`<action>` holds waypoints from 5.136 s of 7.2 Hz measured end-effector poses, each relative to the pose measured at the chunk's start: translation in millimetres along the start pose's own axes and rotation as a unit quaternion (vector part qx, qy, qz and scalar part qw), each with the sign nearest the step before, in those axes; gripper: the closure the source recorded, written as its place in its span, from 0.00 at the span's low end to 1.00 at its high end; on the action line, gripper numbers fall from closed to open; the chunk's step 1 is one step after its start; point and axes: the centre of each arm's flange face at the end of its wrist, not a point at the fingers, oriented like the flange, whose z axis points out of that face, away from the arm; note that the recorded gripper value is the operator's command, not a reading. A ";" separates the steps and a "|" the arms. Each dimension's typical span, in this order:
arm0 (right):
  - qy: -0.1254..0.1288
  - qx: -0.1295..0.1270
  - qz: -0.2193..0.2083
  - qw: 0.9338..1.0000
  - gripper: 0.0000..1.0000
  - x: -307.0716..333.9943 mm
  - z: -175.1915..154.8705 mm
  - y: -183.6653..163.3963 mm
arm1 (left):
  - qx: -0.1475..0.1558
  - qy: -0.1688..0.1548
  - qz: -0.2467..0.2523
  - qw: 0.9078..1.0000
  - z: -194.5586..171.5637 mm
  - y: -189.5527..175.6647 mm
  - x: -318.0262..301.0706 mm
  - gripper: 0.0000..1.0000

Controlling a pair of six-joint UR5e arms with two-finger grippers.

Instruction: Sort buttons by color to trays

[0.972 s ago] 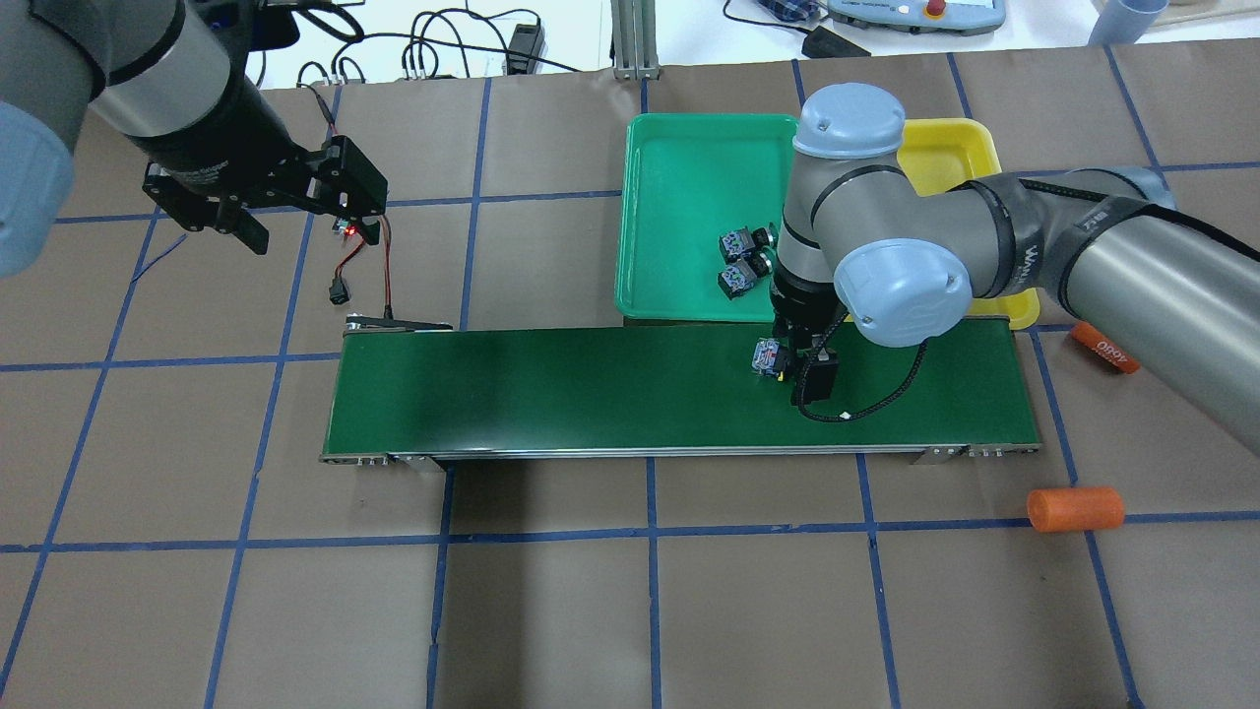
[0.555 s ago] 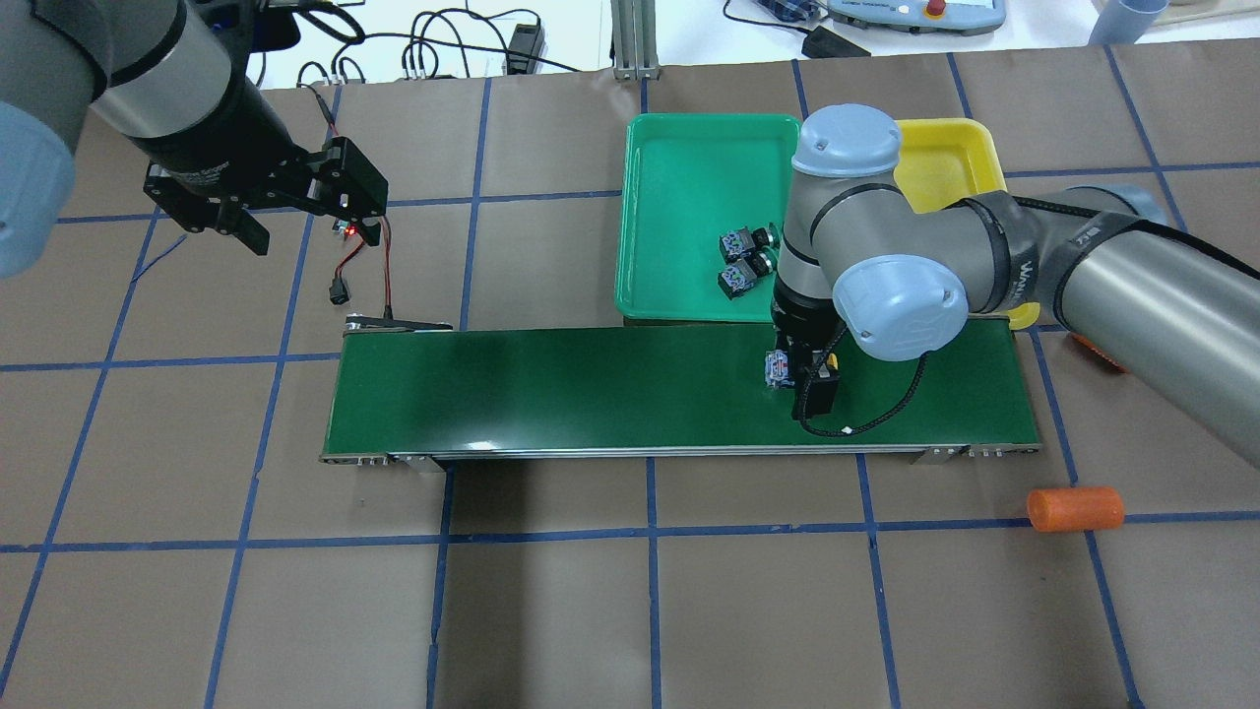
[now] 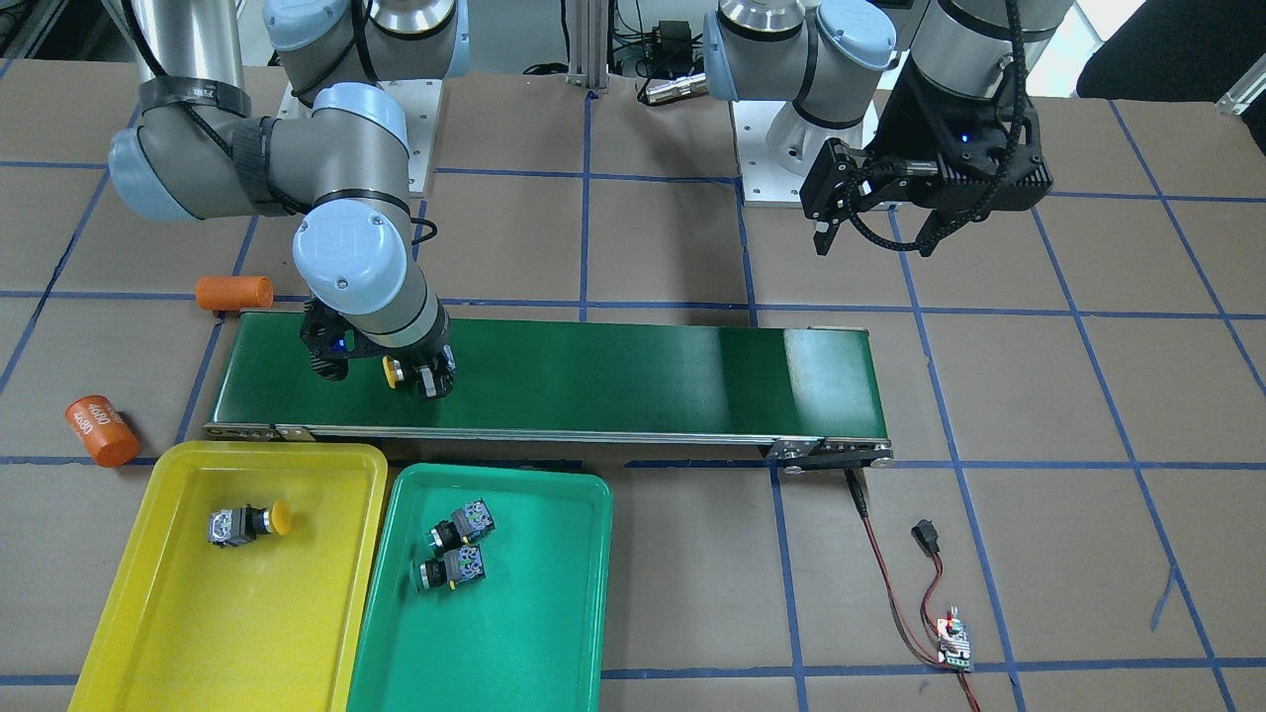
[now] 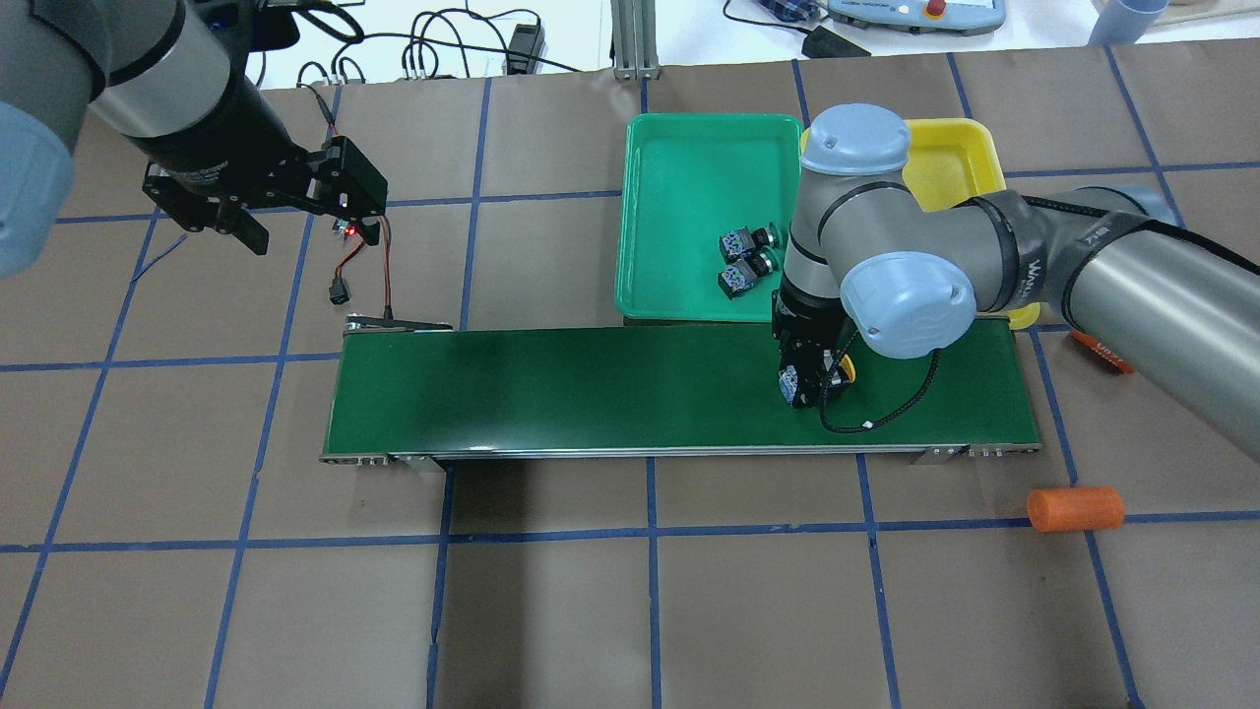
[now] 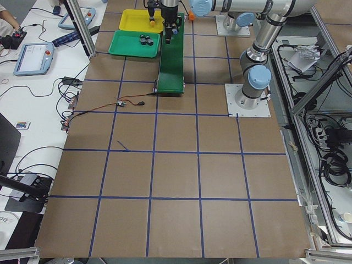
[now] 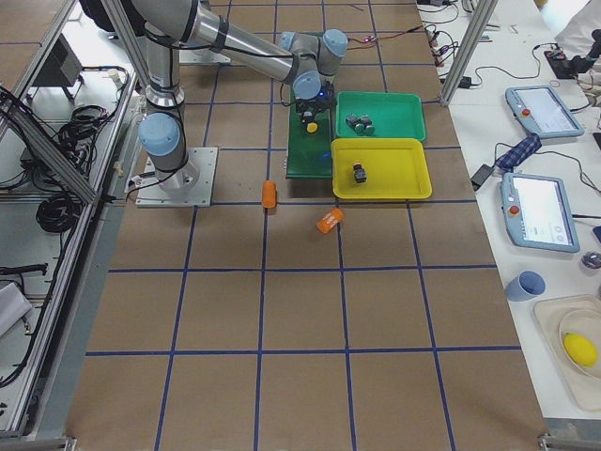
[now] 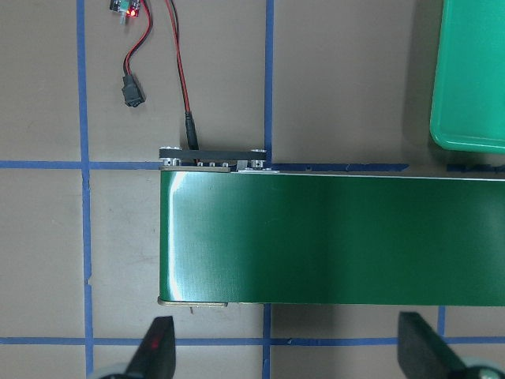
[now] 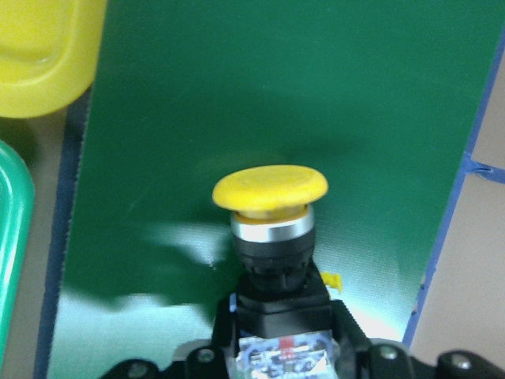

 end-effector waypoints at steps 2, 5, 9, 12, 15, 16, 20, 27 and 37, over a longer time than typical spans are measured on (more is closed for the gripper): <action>-0.021 0.006 -0.012 1.000 1.00 -8.0 -23.7 -2.8 | 0.002 0.000 0.000 1.000 -0.6 -1.2 0.1 0.00; -0.054 0.050 -0.101 0.992 1.00 -30.2 -70.8 -51.9 | 0.004 0.000 0.000 1.000 -0.1 -1.7 -0.4 0.00; -0.097 0.081 -0.206 0.970 0.01 -100.4 -58.6 -151.0 | 0.004 -0.001 0.000 1.000 -0.2 -0.6 -0.5 0.00; -0.112 0.089 -0.208 0.967 0.00 -113.5 -67.7 -157.1 | 0.003 -0.001 0.001 1.000 -0.1 0.1 0.0 0.00; -0.111 0.106 -0.285 0.946 0.00 -30.8 -168.6 -126.4 | 0.003 -0.001 0.001 1.000 -0.1 0.7 0.1 0.00; -0.094 0.107 -0.344 0.928 0.00 13.8 -202.7 -111.5 | 0.003 -0.001 0.001 1.000 -0.4 0.8 -0.1 0.00; -0.056 0.108 -0.542 0.831 0.00 108.5 -244.3 -73.2 | 0.005 -0.001 0.000 1.000 -2.2 1.5 -0.8 0.00; -0.056 0.095 -0.581 0.806 0.00 123.1 -232.3 -59.0 | 0.004 -0.002 0.001 1.000 4.1 2.2 -0.5 0.00; -0.054 0.098 -0.588 0.801 0.00 129.2 -232.0 -49.6 | 0.006 -0.002 0.000 1.000 3.4 1.8 -0.9 0.00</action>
